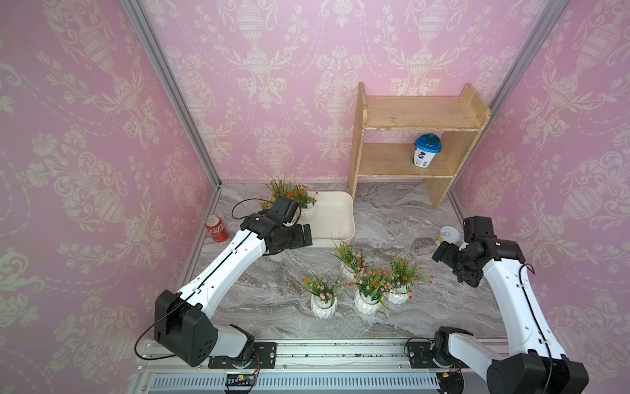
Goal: Put the potted gypsophila into the storage box
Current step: Pick up the baby's breath potted plant from the center of the board.
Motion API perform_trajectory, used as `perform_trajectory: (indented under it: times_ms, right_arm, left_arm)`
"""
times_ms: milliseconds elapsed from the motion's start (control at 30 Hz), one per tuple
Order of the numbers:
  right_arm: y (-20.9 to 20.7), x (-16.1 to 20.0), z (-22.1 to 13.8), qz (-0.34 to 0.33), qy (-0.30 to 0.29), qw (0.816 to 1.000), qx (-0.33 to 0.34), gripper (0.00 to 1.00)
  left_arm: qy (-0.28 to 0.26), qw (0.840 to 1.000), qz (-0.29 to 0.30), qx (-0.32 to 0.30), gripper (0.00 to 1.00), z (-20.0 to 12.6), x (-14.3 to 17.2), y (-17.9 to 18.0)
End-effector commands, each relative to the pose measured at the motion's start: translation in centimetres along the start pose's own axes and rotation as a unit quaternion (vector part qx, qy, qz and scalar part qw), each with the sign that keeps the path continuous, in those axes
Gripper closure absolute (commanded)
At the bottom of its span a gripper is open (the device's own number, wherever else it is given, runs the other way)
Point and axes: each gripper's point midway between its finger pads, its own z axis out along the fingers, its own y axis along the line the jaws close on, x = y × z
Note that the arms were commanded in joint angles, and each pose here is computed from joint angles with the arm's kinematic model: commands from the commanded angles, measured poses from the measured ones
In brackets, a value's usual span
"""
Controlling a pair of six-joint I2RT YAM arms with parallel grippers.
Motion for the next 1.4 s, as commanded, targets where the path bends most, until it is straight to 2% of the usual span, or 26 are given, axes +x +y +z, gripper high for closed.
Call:
perform_trajectory:
  times_ms: [0,400,633,967,1367]
  right_arm:
    - [-0.1,2.9,1.0,-0.033,0.065,0.997,-0.013,0.10]
    - [-1.3,6.1,2.6,-0.044,0.113,0.993,-0.008,0.17]
    - [0.0,6.7,2.3,-0.053,0.129,0.989,-0.049,0.22]
    - [2.7,8.1,2.8,-0.072,0.168,0.976,-0.121,0.34]
    - [3.4,8.7,4.6,-0.114,0.176,0.973,-0.094,0.44]
  left_arm:
    - [-0.019,1.000,0.011,0.007,0.01,-0.2,-0.9,-1.5]
    - [-0.013,1.000,0.010,0.009,0.01,0.9,-0.7,-1.8]
    - [-0.011,1.000,0.010,0.008,0.01,1.2,-0.6,-1.7]
    - [-0.009,1.000,0.005,0.007,0.01,1.5,-0.5,-1.6]
    - [-0.008,1.000,0.003,0.002,0.01,1.6,-0.5,-1.4]
